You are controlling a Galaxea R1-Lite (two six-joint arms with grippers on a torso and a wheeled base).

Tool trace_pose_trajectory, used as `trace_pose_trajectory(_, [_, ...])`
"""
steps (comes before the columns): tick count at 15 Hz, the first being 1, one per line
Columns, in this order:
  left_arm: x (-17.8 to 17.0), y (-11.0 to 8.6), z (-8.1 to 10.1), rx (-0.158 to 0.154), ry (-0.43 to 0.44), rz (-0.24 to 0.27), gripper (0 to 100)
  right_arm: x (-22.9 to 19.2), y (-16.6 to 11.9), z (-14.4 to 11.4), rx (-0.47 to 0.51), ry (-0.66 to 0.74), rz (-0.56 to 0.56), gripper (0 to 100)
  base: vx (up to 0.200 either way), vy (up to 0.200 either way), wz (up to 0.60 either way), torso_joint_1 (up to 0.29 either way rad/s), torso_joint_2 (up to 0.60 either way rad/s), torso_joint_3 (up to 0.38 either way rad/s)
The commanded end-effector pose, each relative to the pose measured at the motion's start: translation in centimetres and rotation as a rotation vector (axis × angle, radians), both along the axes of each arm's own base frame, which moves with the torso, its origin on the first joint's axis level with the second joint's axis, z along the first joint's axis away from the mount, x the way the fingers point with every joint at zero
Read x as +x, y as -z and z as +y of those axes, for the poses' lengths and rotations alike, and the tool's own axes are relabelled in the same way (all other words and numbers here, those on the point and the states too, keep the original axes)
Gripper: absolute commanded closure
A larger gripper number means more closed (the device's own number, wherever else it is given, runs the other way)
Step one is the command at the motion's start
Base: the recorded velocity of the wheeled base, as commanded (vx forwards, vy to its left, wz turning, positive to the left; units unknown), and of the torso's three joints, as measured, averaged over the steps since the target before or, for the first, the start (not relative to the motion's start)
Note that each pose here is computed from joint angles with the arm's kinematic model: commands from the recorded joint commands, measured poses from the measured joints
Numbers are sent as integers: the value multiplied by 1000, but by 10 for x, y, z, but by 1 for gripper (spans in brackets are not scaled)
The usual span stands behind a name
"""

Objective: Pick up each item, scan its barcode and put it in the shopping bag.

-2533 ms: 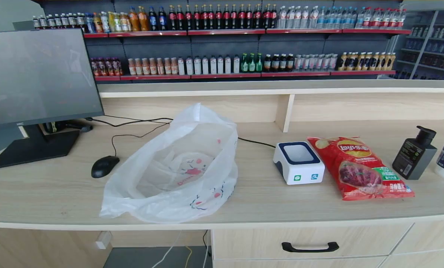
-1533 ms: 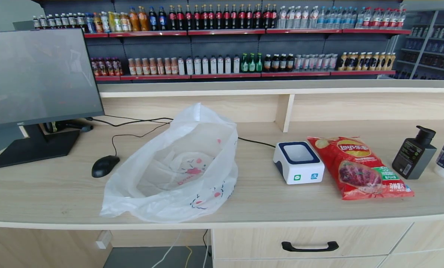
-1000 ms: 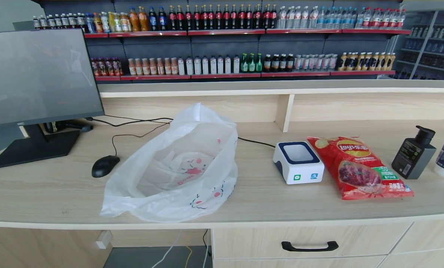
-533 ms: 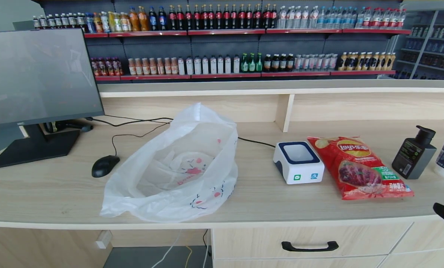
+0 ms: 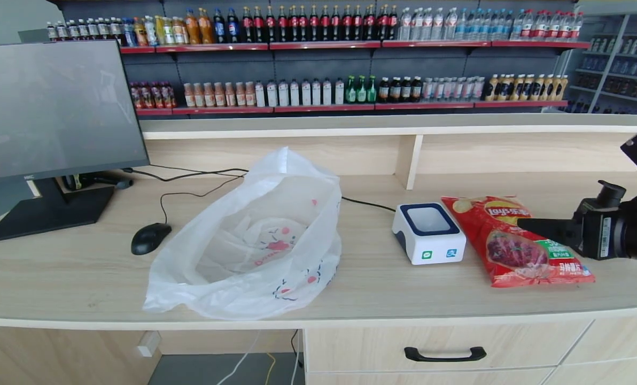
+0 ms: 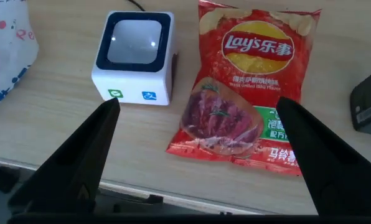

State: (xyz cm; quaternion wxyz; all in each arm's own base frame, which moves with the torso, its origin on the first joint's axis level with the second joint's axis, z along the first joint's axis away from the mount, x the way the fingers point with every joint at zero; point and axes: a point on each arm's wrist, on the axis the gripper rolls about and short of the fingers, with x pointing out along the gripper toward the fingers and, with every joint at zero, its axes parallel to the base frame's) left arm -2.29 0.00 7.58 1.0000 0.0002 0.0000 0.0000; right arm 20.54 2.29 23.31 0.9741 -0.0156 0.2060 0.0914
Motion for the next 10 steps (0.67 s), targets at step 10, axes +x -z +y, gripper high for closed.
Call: trace_pose_trajectory(10, [0, 0, 0, 1, 2, 0, 0, 101, 15, -24, -84, 73, 251, 0, 0, 0, 0, 0, 0, 0])
